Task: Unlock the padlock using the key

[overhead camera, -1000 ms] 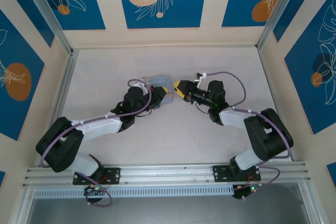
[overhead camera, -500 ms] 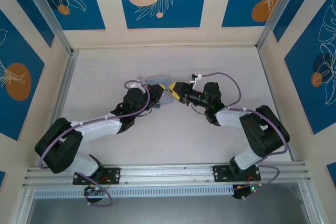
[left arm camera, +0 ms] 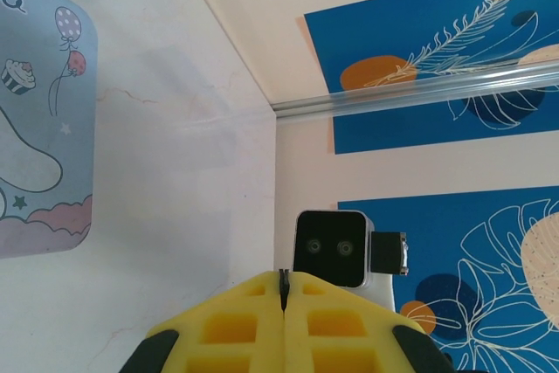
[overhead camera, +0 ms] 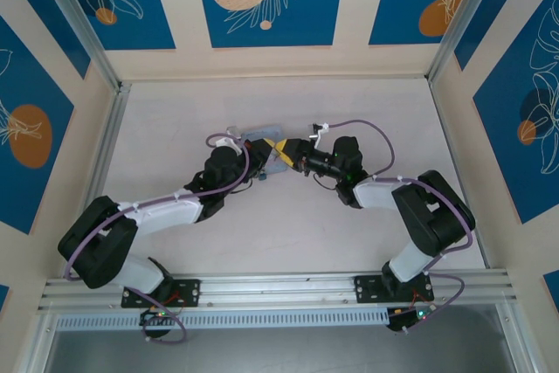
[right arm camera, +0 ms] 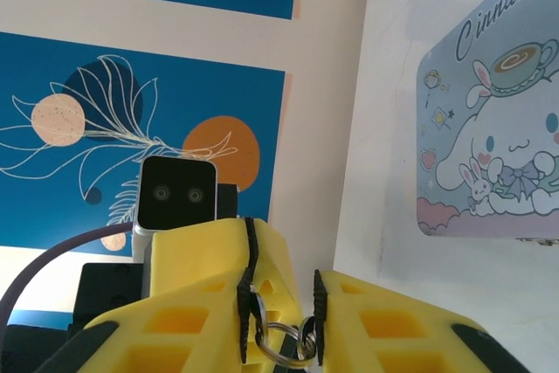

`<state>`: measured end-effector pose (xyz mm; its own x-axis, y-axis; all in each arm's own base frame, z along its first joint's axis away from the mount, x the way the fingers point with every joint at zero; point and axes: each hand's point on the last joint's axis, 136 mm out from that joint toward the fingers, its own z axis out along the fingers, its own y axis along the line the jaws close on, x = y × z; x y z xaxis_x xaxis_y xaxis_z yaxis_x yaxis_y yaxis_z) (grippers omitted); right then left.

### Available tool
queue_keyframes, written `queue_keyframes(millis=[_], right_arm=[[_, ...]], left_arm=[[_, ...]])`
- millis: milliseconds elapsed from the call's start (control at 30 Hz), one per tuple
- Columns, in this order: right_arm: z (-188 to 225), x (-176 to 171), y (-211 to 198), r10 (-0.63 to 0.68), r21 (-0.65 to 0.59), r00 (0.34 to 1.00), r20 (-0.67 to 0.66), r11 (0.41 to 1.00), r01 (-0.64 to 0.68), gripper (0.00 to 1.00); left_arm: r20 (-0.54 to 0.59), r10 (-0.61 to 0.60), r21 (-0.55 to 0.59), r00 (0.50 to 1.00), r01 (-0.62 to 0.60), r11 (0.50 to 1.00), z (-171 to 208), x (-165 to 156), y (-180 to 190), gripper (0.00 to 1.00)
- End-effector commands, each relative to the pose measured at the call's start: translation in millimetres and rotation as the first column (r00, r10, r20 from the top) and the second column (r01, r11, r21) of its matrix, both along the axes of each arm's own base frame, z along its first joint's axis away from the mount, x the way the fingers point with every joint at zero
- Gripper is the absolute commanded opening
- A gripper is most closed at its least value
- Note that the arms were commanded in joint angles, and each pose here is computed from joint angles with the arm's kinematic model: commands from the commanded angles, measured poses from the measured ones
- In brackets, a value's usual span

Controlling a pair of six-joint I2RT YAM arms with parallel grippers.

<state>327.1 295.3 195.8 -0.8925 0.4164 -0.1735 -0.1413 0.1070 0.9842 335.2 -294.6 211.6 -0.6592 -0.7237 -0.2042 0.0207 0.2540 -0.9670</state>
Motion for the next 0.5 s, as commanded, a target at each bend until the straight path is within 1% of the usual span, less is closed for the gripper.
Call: queue_keyframes(millis=[0,67,267,333,400,467], right_arm=[[13.1,1.6,6.5,0.014,0.024,0.999,0.040,1.000,-0.015,0.24],[14.0,1.9,6.0,0.012,0.026,0.999,0.044,1.000,-0.013,0.20],[12.8,1.0,5.9,0.015,0.028,0.999,0.041,0.999,-0.016,0.13],[12.7,0.0,6.0,0.018,0.030,0.999,0.041,0.999,-0.019,0.14],[14.5,-0.8,6.7,0.025,0.033,0.999,0.047,0.999,-0.026,0.20],[15.5,-1.3,6.9,0.028,0.035,0.998,0.051,0.999,-0.030,0.22]], left_arm=[[0.013,0.010,-0.022,1.000,-0.010,1.000,4.1,-0.5,-1.0,0.00],[0.014,0.013,-0.018,1.000,-0.013,1.000,3.5,-0.3,-0.5,0.00],[0.012,0.018,-0.015,1.000,-0.018,1.000,1.9,0.1,0.4,0.00],[0.011,0.018,-0.012,1.000,-0.018,1.000,1.2,0.1,0.4,0.00],[0.010,0.022,-0.011,1.000,-0.022,1.000,0.5,0.3,1.1,0.00],[0.011,0.025,-0.010,1.000,-0.024,1.000,0.8,0.5,1.7,0.00]])
